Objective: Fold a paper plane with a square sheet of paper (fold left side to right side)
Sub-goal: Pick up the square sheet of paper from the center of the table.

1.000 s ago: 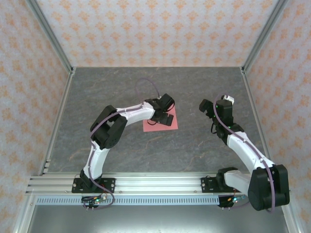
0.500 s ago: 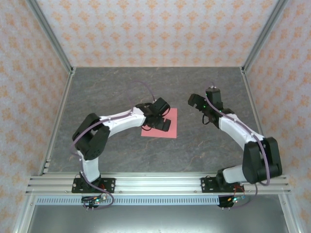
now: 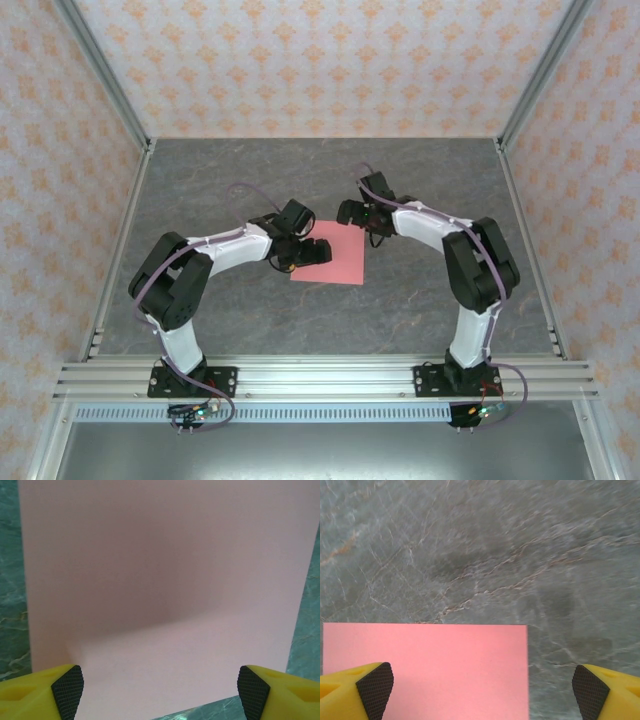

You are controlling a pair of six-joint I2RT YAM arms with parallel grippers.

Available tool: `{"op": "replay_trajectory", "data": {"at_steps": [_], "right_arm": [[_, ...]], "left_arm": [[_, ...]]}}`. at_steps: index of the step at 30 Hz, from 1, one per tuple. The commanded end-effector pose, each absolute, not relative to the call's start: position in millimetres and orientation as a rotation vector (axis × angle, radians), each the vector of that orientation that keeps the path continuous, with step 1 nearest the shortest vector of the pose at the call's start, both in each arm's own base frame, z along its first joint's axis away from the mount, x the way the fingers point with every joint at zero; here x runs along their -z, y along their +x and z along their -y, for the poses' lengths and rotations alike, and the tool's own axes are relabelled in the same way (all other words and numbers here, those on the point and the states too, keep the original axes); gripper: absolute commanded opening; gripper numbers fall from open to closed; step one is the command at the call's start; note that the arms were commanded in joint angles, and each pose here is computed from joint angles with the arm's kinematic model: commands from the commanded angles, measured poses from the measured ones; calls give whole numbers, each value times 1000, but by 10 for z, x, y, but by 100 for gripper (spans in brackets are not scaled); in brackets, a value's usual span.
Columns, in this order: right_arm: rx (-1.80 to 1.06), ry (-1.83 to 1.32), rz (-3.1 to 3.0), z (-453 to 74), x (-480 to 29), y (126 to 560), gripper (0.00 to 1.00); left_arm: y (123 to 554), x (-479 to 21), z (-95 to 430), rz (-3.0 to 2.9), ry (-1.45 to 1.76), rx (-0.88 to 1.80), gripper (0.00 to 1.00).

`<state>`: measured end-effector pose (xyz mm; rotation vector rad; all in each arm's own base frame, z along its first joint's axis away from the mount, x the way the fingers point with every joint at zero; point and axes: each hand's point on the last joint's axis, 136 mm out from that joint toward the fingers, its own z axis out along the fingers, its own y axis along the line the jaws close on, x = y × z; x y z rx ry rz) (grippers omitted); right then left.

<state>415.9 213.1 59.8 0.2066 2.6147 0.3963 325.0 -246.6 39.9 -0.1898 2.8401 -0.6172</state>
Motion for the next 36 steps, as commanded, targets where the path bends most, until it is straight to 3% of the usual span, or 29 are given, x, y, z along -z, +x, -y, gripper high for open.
{"op": "replay_trajectory", "data": {"at_steps": [1, 18, 36], "right_arm": [[-320, 197, -2666, -2171, -516, 4146, 96], [-237, 111, -2824, -2307, -159, 3854, 94], [-391, -53, -2901, -2804, -254, 3449, 89]], "left_arm": [[3218, -323, 2518, -2854, -226, 659, 83], [3134, -104, 2413, -2946, -263, 571, 82], [3142, -73, 2437, -2935, -269, 610, 66]]}}
